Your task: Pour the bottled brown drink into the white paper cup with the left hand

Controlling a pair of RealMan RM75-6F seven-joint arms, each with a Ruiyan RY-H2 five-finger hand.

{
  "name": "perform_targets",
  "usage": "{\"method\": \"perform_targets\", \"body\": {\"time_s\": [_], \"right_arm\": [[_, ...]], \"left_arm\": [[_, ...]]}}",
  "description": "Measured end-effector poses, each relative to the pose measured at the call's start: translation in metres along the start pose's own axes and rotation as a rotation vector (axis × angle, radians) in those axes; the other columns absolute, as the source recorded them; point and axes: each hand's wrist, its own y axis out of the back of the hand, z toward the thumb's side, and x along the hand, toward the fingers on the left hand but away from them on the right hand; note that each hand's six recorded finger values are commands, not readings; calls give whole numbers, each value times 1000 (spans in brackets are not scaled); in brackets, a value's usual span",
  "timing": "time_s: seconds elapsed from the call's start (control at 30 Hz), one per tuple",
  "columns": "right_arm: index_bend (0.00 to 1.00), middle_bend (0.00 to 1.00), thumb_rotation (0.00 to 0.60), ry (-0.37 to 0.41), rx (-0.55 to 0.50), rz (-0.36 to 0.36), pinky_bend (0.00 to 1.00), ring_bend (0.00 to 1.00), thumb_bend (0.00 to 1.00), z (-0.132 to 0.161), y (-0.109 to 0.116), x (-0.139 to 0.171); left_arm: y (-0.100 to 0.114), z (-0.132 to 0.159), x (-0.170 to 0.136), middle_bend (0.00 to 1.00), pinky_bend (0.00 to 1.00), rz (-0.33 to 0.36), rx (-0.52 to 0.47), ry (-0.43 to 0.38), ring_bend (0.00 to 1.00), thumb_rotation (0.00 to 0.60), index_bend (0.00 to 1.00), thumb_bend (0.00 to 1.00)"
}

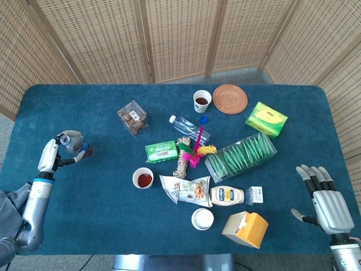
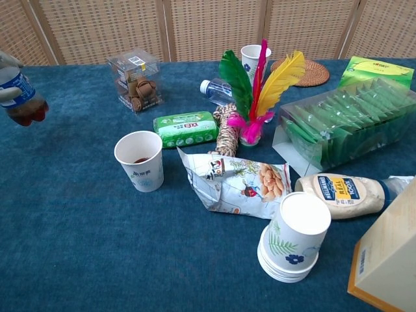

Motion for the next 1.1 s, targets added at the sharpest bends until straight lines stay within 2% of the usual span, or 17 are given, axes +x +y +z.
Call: {"method": "perform_targets", "body": {"time_s": [0.23, 0.47, 1.1], "right_arm": [[0, 0, 600, -3, 1, 3, 0, 0, 0, -1, -1, 0], [0, 0, 600, -7, -3, 3, 0, 0, 0, -2, 0, -1], [0, 0, 600, -11, -5, 6, 0, 0, 0, -3, 0, -2]], "left_arm": [[-15, -4, 13, 428, 414, 16, -83, 15, 244, 600, 537, 511], [-35, -6, 21, 399, 391, -22, -142, 55, 217, 600, 536, 506], [-53, -11, 32, 353, 352, -58, -113, 87, 166, 600, 492, 496]]}}
